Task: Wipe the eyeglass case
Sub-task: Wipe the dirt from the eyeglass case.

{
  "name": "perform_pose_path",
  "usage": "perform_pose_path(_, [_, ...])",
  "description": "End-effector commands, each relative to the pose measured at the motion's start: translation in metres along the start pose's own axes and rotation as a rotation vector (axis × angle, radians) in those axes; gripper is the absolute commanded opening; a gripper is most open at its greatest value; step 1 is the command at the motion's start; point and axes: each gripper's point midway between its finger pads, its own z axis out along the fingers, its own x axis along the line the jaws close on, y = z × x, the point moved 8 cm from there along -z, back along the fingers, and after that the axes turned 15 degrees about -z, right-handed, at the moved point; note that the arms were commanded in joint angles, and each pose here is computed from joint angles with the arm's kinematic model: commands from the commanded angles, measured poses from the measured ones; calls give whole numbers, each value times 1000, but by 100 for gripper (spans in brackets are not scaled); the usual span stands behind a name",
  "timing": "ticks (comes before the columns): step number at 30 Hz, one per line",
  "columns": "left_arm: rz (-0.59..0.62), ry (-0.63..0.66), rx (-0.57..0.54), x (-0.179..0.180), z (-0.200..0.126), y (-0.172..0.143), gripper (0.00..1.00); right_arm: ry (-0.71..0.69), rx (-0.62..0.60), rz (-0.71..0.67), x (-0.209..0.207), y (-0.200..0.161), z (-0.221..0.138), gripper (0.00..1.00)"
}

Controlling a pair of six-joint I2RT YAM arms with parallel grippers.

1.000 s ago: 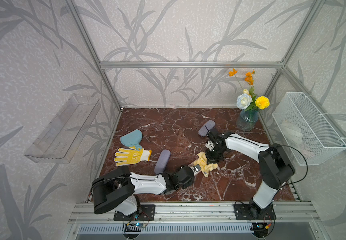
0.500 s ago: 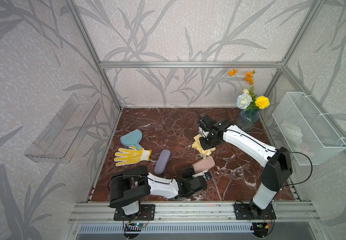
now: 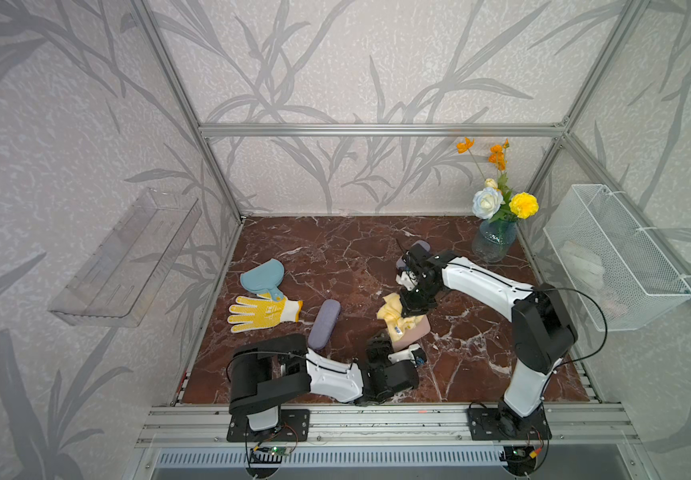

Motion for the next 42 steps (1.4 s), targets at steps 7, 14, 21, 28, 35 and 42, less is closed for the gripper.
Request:
perform_pose_path(7, [25,51,9,1,4,2,0,-506,-67,-225,24,11,-53,0])
perform_pose_path(14, [16,54,16,2,3,1,0,190,-1,-260,116,5,-11,0])
perform_pose_path(21, [7,55,19,2,2,-2,0,271,104,-31,49,-19,40,0])
perform_pose_path(28, [-6,52,20,2,2,-4,0,-175,205,117,-59,-57,31,0])
perform_pose_path(35, [-3,42,19,0,3,-2,0,-519,-13,-29,-40,-26,-41,0])
perform_pose_path(42, [-8,45,19,1,3,2,0,68,-49,-256,84,-4,-21,0])
